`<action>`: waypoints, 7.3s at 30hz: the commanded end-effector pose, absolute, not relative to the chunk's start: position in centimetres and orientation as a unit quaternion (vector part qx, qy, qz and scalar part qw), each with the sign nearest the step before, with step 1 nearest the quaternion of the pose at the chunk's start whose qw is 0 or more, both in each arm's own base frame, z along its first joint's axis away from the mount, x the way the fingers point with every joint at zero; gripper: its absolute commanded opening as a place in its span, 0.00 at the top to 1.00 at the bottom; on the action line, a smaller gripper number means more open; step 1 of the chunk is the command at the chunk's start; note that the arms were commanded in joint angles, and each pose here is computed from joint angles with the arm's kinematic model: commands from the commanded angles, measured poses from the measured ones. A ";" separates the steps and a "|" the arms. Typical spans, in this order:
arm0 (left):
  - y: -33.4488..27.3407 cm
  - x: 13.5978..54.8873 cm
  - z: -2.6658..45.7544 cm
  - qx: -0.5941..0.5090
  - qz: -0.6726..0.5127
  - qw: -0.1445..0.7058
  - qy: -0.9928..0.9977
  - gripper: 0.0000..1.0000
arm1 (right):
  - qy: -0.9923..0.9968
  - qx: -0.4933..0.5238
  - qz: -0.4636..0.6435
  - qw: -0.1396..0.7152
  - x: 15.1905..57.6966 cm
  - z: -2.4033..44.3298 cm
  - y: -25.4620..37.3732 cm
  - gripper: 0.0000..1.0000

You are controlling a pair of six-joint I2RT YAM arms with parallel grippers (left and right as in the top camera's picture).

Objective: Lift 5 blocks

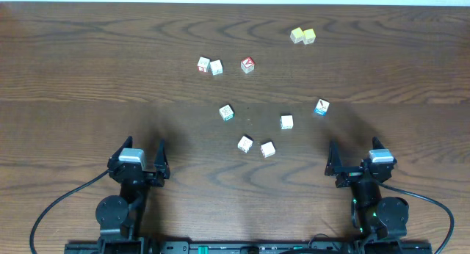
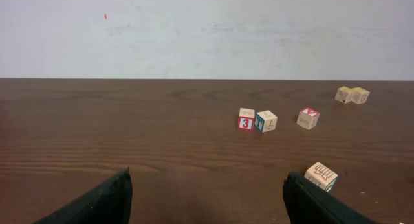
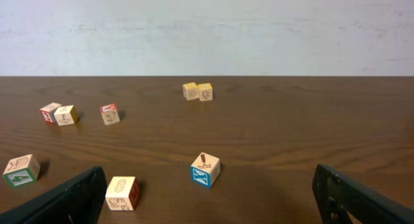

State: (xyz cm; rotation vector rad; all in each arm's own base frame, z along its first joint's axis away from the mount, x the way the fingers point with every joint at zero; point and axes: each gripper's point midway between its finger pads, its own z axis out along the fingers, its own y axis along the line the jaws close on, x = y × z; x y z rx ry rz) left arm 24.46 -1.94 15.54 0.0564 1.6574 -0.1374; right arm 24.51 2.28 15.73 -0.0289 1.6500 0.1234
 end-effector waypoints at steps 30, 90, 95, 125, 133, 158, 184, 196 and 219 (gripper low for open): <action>-2.1 24.3 14.1 0.028 -0.064 0.655 0.753 0.25 | 0.734 -0.012 0.043 0.678 24.5 15.7 1.9 0.01; -12.4 24.0 30.9 0.088 -0.419 0.420 0.800 0.25 | 0.734 -0.012 0.043 0.678 24.5 15.7 1.9 0.01; -14.3 24.9 29.8 0.132 -0.471 0.372 0.789 0.25 | 0.734 -0.011 0.043 0.678 24.5 15.7 1.9 0.01; -14.9 30.4 12.0 0.050 -0.082 0.064 0.993 0.25 | 0.734 -0.012 0.043 0.678 24.5 15.7 1.9 0.01; -17.9 33.8 11.3 0.222 -0.122 0.129 0.959 0.25 | 0.734 -0.012 0.043 0.678 24.5 15.7 1.9 0.01; -20.0 37.4 4.0 0.475 -0.098 0.153 0.861 0.25 | 0.734 -0.012 0.043 0.678 24.5 15.7 1.9 0.01; -20.8 36.5 -0.8 0.488 -0.134 0.112 0.855 0.41 | 0.734 -0.012 0.043 0.678 24.5 15.7 1.9 0.01; -19.8 36.8 -1.0 0.443 -0.110 0.100 0.884 0.60 | 0.734 -0.011 0.043 0.678 24.5 15.7 1.9 0.01; -13.2 33.3 -1.9 0.138 -0.022 -0.030 0.990 0.68 | 0.734 -0.012 0.043 0.678 24.5 15.7 1.9 0.01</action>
